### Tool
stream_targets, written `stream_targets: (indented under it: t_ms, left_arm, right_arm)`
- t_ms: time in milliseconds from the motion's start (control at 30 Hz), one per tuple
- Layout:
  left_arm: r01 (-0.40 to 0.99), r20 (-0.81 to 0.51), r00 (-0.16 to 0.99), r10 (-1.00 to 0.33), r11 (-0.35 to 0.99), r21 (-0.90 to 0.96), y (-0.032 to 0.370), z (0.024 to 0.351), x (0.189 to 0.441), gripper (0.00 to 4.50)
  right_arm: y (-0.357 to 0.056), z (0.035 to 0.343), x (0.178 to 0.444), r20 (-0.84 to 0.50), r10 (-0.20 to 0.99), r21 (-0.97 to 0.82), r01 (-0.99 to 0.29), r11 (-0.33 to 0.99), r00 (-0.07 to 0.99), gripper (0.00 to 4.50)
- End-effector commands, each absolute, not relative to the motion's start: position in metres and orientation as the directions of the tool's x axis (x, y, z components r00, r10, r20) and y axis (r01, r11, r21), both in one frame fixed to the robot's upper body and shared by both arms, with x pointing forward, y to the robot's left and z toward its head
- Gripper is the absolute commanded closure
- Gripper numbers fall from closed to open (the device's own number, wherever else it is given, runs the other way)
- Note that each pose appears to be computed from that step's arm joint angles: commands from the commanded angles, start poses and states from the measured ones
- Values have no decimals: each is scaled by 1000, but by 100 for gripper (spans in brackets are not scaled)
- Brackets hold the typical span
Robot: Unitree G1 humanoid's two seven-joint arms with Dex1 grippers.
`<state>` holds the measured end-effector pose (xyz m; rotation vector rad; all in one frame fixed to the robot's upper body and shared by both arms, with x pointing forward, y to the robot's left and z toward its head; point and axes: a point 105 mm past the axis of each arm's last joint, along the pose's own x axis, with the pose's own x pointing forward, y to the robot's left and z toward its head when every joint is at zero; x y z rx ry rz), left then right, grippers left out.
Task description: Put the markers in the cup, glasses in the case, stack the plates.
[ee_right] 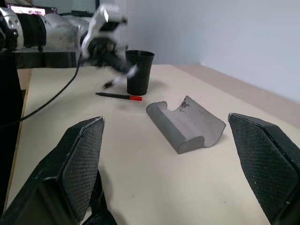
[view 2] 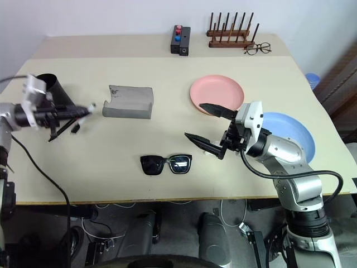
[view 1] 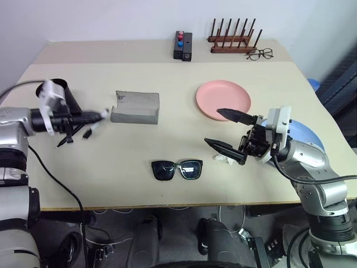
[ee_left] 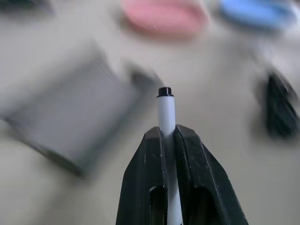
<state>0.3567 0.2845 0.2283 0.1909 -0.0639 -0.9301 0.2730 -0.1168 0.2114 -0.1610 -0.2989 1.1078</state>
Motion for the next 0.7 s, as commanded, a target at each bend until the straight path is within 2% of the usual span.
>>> stream_targets:
  t_ms: [33,200,400,500,700]
  left_arm:
    - [636,205,715,-669,743,207,307,263,363,445]
    - [444,390,770,-504,863,239,321,288,369,445]
    - [209,588,748,-307,951,230,342,325,366,445]
    - [163,633,730,-260,964,208,345,334,366,445]
    - [-56,659,746,-97,977,208,361,329,368,445]
  right_arm:
    - [-116,223,272,200,900,-265,-863,430,387,17]
    - [-117,228,279,223,889,-256,-856,450,401,17]
    - [-117,229,282,224,890,-264,-854,449,398,17]
    - [-117,229,282,223,890,-266,-853,449,399,17]
    - [-120,229,281,223,884,-266,-847,460,410,17]
